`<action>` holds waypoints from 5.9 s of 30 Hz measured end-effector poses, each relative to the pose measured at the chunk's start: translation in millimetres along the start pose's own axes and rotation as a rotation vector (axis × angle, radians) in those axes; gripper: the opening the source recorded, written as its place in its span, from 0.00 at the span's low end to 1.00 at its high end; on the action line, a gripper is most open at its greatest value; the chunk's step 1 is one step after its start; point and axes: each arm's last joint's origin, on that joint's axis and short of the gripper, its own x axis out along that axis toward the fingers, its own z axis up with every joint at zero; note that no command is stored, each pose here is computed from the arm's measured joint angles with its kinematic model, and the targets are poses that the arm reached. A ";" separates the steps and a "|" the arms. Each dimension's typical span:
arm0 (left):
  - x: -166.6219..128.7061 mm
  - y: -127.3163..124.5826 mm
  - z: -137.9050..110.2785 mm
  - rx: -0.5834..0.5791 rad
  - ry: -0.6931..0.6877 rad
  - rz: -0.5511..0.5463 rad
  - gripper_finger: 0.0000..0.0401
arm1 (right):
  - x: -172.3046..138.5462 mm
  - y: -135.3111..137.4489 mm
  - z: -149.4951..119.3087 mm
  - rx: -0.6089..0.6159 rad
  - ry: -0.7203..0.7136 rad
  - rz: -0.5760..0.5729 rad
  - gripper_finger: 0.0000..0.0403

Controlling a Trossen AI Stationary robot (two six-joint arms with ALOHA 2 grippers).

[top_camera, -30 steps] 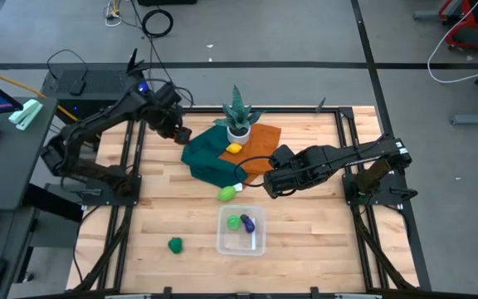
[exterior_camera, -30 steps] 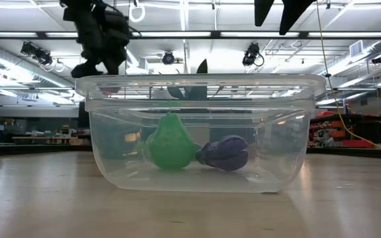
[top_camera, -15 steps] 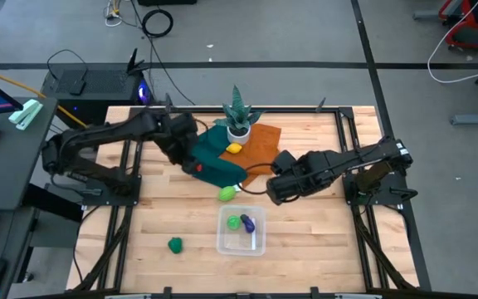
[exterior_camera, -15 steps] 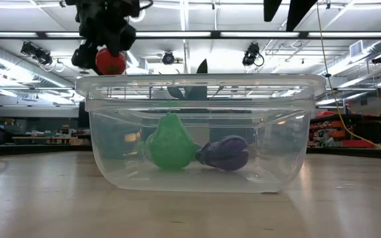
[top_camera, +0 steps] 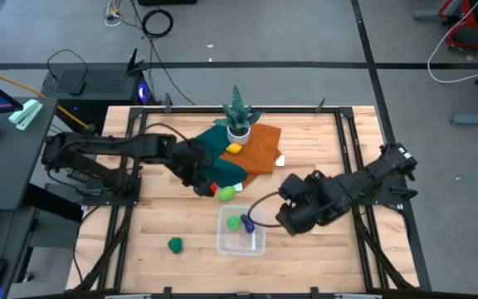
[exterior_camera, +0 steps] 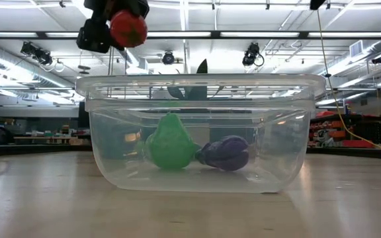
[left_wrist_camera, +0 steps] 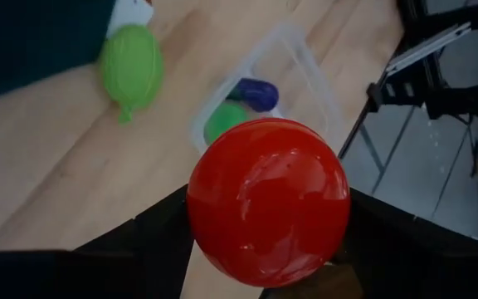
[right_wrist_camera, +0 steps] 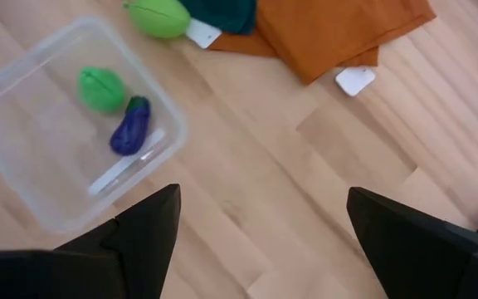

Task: Pick and placing Produce into tupperware
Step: Put the red tomato into the transparent bin, then put the green melon into the transparent bin

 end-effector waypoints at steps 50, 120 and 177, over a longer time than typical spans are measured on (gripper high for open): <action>136.3 -45.4 -12.7 0.354 -0.107 -0.187 0.67 | -37.4 20.0 -133.1 0.267 0.059 0.121 0.77; 207.6 -67.5 -13.2 0.788 0.290 0.255 0.67 | -37.1 24.7 -130.5 0.296 0.047 0.167 0.77; 165.5 -113.9 4.5 0.776 0.251 0.327 0.91 | -37.6 27.0 -130.6 0.306 0.052 0.190 0.77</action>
